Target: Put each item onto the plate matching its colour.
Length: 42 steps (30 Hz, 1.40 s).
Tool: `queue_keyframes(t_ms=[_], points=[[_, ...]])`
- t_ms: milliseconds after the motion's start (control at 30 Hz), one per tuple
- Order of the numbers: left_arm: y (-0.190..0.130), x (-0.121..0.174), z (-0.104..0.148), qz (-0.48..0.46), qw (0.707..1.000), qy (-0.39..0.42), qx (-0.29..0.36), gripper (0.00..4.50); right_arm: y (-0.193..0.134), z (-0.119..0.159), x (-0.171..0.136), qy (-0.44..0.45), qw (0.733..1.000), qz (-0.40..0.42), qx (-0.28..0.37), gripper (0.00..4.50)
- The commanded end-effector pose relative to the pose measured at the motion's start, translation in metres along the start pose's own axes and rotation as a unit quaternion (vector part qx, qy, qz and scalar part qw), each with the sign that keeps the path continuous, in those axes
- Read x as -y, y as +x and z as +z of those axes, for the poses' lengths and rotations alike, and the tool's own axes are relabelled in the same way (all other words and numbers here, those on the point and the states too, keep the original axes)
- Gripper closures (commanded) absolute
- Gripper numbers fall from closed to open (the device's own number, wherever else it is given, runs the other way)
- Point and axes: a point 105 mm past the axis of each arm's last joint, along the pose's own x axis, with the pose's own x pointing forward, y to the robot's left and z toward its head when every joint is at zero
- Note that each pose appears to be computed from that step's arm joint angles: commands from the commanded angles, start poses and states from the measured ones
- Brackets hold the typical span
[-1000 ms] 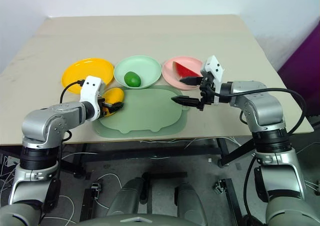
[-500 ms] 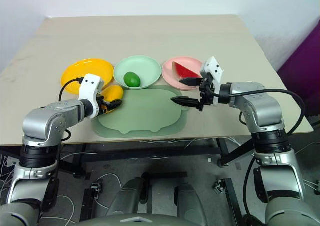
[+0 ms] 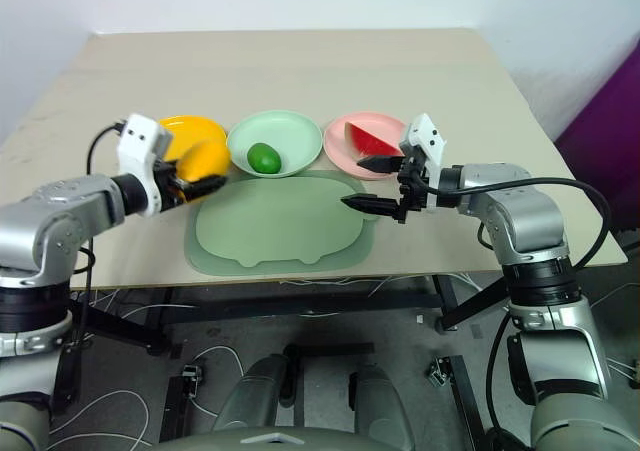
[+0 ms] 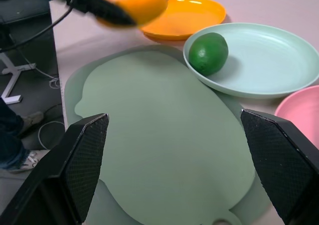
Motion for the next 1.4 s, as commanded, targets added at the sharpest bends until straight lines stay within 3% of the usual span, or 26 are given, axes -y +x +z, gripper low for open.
queue_keyframes(t_ms=[33,500,1133,1167,1200,1400], points=[[-0.005,-0.032,0.014,0.062,0.997,0.001,0.039,1.10,0.001,0.013,-0.003,-0.016,1.000,0.010,0.018,0.00],[0.016,-0.110,-0.014,0.216,0.976,-0.005,0.033,1.10,0.002,0.015,-0.007,-0.010,0.999,0.015,0.028,0.00],[0.053,-0.097,-0.026,0.171,0.985,0.008,0.015,1.10,0.001,0.016,-0.007,-0.008,0.999,0.008,0.033,0.00],[0.053,-0.097,-0.026,0.173,0.985,0.010,0.013,0.37,0.001,0.016,-0.007,-0.008,0.999,0.008,0.033,0.00],[0.053,-0.098,-0.026,0.174,0.985,0.011,0.013,0.09,0.001,0.016,-0.007,-0.008,0.999,0.008,0.033,0.00],[0.054,-0.097,-0.027,0.172,0.985,0.012,0.013,0.01,0.001,0.015,-0.005,-0.008,0.999,0.005,0.033,0.00]])
